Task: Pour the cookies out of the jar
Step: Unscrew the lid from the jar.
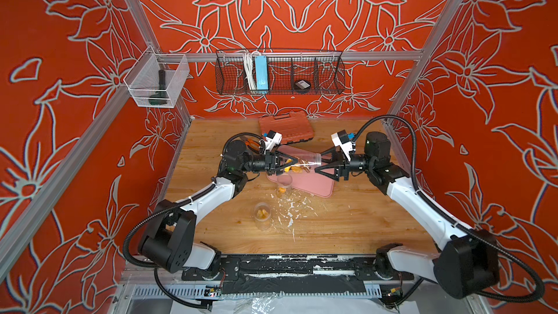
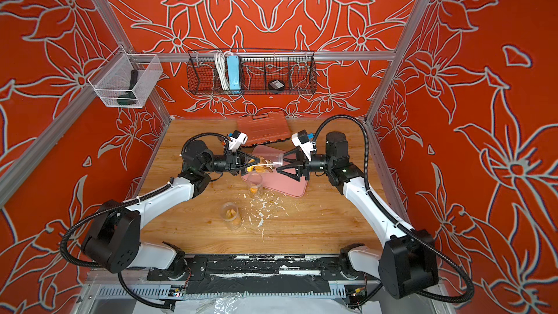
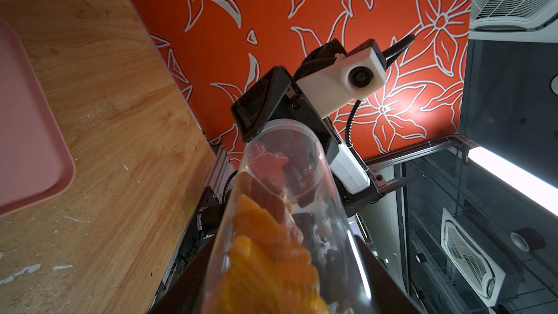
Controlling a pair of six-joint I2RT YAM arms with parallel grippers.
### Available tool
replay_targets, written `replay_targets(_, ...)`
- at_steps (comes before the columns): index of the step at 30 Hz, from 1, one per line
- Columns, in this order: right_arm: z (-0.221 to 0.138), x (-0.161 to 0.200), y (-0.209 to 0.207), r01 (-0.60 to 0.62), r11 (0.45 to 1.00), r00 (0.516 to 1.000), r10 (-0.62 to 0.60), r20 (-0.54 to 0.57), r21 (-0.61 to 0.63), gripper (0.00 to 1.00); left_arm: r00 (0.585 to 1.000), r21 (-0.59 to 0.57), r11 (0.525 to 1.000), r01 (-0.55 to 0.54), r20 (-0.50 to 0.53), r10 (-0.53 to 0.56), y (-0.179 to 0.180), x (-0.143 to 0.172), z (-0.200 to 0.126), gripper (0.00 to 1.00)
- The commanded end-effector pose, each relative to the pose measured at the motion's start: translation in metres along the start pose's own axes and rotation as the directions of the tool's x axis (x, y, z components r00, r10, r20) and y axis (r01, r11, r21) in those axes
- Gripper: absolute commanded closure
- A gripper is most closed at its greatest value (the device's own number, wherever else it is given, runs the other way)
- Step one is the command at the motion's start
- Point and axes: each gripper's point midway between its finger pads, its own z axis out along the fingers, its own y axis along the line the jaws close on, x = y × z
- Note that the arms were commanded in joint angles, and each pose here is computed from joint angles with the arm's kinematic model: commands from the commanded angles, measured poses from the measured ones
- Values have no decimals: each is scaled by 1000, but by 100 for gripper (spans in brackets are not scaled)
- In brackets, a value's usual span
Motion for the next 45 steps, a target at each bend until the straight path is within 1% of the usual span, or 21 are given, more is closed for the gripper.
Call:
replay_targets(1, -21, -11, -23, 17, 997, 1000, -19, 22, 70, 43, 998, 42, 999, -28, -62, 30, -27, 3, -9, 41)
replay_targets(7, -26, -15, -23, -4, 998, 999, 2, 33, 57, 43, 998, 43, 999, -28, -63, 30, -28, 2, -9, 41)
replay_targets(11, -32, -15, -19, 22, 997, 999, -24, 38, 69, 42, 997, 44, 999, -29, -65, 32, -29, 2, -9, 41)
replay_targets(29, -36, -11, -22, 23, 995, 999, -26, 33, 94, 40, 998, 40, 999, -29, -63, 32, -28, 2, -10, 41)
replay_targets(35, -36, -13, -28, 65, 991, 996, -72, 58, 115, 39, 998, 38, 999, -25, -60, 27, -26, 1, -10, 41)
replay_targets(45, -32, -22, -33, 25, 992, 996, -36, 83, 121, 36, 998, 36, 999, -25, -61, 27, -24, 1, -9, 41)
